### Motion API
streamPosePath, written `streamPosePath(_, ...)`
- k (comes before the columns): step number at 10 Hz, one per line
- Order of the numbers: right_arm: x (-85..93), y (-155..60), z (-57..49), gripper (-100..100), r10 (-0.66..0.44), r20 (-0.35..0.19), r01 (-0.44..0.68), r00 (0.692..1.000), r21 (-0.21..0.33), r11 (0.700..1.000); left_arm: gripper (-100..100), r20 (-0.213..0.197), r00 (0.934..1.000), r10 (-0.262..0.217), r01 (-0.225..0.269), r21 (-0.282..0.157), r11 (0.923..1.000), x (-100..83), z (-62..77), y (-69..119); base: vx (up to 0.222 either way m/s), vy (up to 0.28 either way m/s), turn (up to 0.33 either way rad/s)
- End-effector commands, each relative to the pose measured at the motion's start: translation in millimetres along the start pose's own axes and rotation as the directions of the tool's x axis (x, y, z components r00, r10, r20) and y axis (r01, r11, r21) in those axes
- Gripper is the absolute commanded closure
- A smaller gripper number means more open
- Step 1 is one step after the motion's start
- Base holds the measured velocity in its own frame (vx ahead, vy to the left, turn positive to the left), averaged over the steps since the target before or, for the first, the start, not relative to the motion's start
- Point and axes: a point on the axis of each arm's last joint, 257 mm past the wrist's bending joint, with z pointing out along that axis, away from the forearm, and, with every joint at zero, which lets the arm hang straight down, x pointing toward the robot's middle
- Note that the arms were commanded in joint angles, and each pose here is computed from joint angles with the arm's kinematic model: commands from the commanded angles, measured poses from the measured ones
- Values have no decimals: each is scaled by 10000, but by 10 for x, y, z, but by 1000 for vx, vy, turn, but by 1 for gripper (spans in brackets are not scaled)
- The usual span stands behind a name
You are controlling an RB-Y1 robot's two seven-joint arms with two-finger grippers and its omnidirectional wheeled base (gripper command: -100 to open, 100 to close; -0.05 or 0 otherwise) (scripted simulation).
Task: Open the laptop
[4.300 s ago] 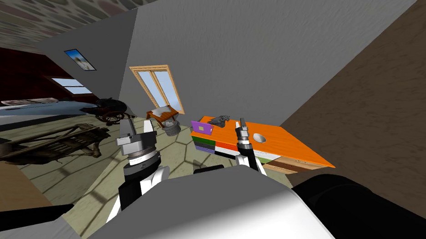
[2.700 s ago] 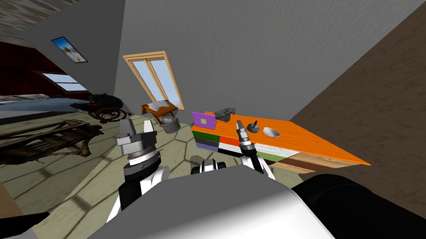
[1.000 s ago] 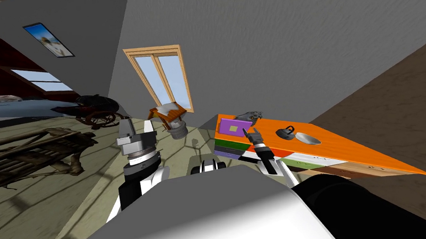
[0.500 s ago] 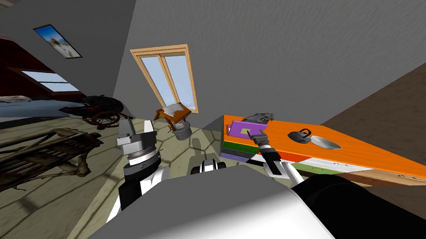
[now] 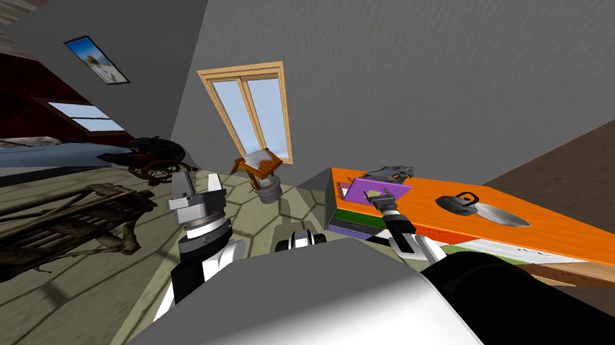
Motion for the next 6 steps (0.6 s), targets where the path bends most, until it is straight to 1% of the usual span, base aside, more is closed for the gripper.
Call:
streamPosePath(1,156,-191,-9,-100,-1087,-374,1095,9934,201,9938,0,0,10000,0,0,0,10000,0,0,0,132,194,34)
streamPosePath(2,197,-263,-9,-100,-1452,-496,1466,9882,251,9889,0,1,10000,-1,1,1,10000,0,0,0,94,195,32)
streamPosePath(3,257,-396,-7,-100,-2111,-700,2137,9750,317,9764,0,1,10000,-1,1,1,10000,0,0,0,82,227,37)
streamPosePath(4,277,-454,-4,-100,-2399,-779,2430,9677,334,9694,0,1,10000,-2,2,1,10000,0,0,0,101,199,27)
streamPosePath(6,308,-617,12,-100,-3203,-957,3248,9425,353,9451,0,0,10000,-1,1,1,10000,0,0,0,109,154,14)
